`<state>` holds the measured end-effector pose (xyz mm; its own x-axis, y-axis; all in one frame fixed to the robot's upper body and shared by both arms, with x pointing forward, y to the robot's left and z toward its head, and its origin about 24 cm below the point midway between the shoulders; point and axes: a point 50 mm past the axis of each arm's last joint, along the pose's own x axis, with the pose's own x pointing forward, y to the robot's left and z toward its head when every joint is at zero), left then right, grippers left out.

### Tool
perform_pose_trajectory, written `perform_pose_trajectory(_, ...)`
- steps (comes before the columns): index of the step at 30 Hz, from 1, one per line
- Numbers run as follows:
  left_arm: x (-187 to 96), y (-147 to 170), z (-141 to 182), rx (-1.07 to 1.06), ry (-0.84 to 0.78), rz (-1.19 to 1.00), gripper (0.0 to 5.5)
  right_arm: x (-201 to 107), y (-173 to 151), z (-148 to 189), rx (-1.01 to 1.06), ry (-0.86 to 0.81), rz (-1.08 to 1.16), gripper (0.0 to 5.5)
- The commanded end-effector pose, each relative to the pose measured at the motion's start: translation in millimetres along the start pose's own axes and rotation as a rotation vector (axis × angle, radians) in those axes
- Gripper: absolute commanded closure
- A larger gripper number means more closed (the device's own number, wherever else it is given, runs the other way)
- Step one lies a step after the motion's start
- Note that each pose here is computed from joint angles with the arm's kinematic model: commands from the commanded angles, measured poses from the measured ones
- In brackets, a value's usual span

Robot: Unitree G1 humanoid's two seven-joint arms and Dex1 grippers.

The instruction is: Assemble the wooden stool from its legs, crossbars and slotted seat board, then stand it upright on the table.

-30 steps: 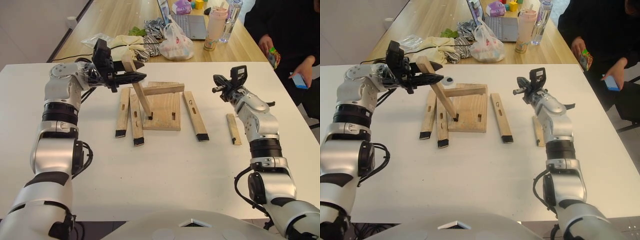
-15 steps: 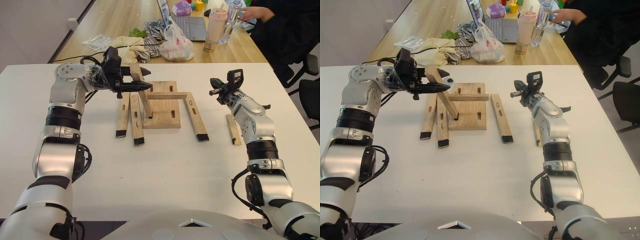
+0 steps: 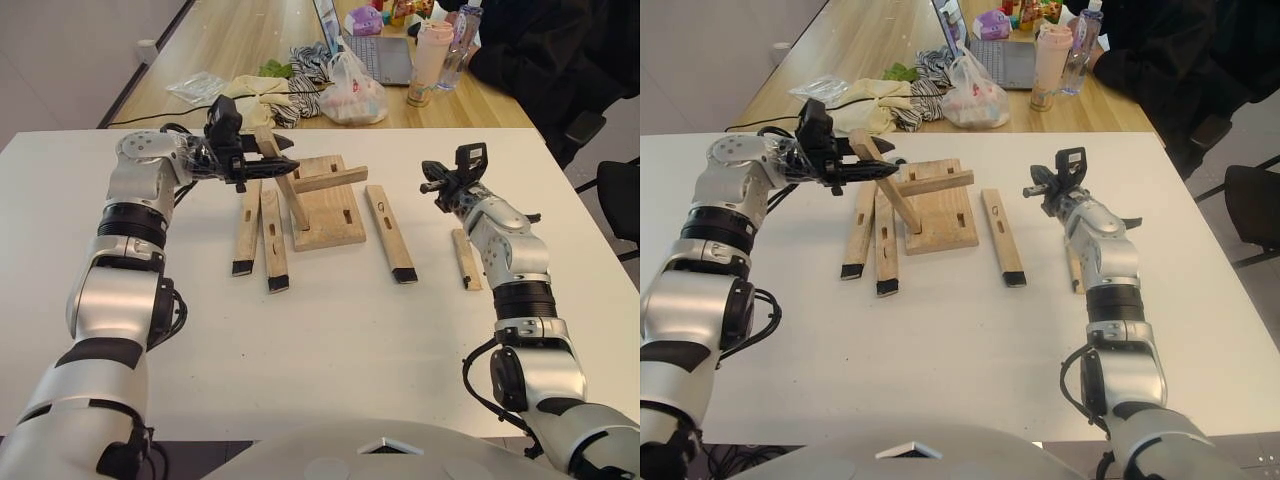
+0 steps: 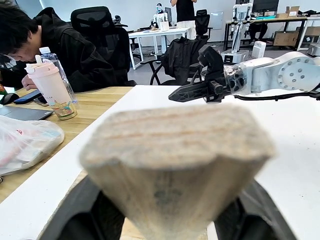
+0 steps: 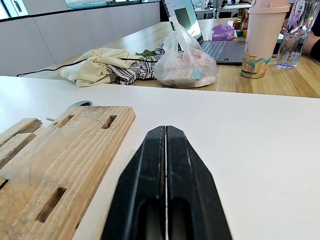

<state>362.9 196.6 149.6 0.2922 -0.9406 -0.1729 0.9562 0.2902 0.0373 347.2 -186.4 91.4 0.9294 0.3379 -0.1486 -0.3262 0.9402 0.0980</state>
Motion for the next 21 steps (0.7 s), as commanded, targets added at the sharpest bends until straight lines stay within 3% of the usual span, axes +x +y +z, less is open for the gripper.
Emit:
perform_pose_trajectory(1,-16,-27,-88,-0.258,0.265,0.018,3.49,2,2,-2,0.015,0.02,-0.001,5.5)
perform_pose_trajectory(7,-4,-21,-60,-0.157,0.254,-0.099,3.49,3,4,-4,0.012,0.033,0.01,5.5)
perform_pose_trajectory(13,-4,-24,-46,-0.205,0.17,-0.224,3.49,3,2,-5,0.02,0.038,0.003,5.5)
perform_pose_trajectory(19,-6,-22,-69,-0.22,0.398,-0.177,3.49,6,5,-5,0.007,0.05,0.022,5.5)
perform_pose_trajectory(21,-3,-23,-67,-0.199,0.39,-0.211,3.03,6,5,-5,0.004,0.05,0.026,5.5)
